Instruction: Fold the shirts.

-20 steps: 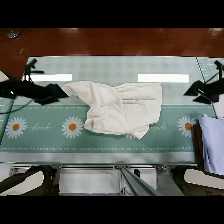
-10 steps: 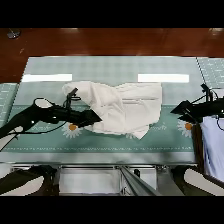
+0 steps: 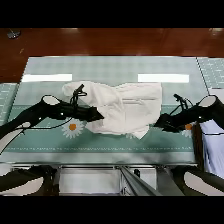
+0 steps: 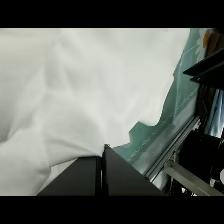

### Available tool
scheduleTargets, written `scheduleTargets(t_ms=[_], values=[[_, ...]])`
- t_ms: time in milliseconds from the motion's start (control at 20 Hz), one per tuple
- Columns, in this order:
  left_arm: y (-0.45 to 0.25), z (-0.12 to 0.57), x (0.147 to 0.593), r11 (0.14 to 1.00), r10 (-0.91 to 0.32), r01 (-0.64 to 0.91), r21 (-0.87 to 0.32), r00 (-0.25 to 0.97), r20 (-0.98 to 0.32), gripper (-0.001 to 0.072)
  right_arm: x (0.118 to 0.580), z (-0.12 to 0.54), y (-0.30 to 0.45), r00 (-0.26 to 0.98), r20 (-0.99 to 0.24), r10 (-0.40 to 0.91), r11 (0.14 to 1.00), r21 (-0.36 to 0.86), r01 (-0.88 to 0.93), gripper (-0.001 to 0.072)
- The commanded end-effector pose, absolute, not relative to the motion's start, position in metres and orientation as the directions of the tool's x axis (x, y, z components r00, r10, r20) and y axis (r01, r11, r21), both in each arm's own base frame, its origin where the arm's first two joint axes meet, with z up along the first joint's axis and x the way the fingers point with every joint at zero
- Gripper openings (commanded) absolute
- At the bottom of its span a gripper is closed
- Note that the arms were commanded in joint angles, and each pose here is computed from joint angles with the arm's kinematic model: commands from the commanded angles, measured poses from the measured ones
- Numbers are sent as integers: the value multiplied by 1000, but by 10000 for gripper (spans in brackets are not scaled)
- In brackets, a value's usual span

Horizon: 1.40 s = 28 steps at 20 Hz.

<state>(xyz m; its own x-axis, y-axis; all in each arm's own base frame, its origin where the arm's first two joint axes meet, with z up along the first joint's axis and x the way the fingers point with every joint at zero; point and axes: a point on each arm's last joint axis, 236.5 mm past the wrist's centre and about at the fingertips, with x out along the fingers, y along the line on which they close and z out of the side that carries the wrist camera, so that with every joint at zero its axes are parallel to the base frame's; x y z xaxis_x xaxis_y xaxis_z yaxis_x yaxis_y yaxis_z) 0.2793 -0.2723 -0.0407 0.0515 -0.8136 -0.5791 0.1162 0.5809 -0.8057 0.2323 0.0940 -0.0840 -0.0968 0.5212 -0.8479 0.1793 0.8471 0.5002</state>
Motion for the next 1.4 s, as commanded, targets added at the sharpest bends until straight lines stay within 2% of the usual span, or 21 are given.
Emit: scheduleTargets(t_ms=[0,300,450,550,600,650,700,850,900,950,1050,1150,1250,1350], values=[[-276,-17,304,563,-827,173,-808,100,-554,17,230,-86,129,-108,-847,521,852,508,127,616],[-254,7,342,557,-828,184,-810,194,-526,18,235,-94,165,-103,-826,554,831,541,131,616],[-245,9,346,555,-828,169,-814,205,-522,18,225,-103,181,-155,-818,555,832,542,117,616],[-243,9,347,554,-828,166,-816,206,-521,18,228,-104,192,-136,-813,566,824,555,114,601],[-243,9,347,554,-828,167,-815,207,-521,18,231,-103,196,-120,-809,575,818,564,117,487],[-243,9,347,555,-828,166,-815,207,-521,18,234,-102,199,-107,-805,584,811,572,123,307],[-243,9,347,555,-828,166,-815,208,-521,18,235,-100,202,-104,-796,596,802,585,116,35],[-237,31,354,522,-845,173,-835,242,-477,18,235,-80,199,-166,-802,574,812,583,-14,23],[-231,52,363,505,-851,199,-840,276,-447,18,250,-64,193,-141,-826,546,826,559,-72,23],[-222,82,375,494,-852,243,-835,327,-409,18,272,-43,187,-76,-844,532,836,537,-111,22],[-201,154,399,504,-833,365,-782,443,-330,18,333,32,173,142,-839,525,847,498,-187,21],[-177,255,408,533,-803,518,-669,558,-207,18,384,146,157,401,-746,532,846,454,-278,22],[-158,361,393,574,-766,637,-514,639,-64,17,398,266,144,605,-592,532,847,382,-371,22],[-140,455,357,625,-711,685,-375,697,87,17,373,377,135,744,-415,524,851,274,-447,22]])
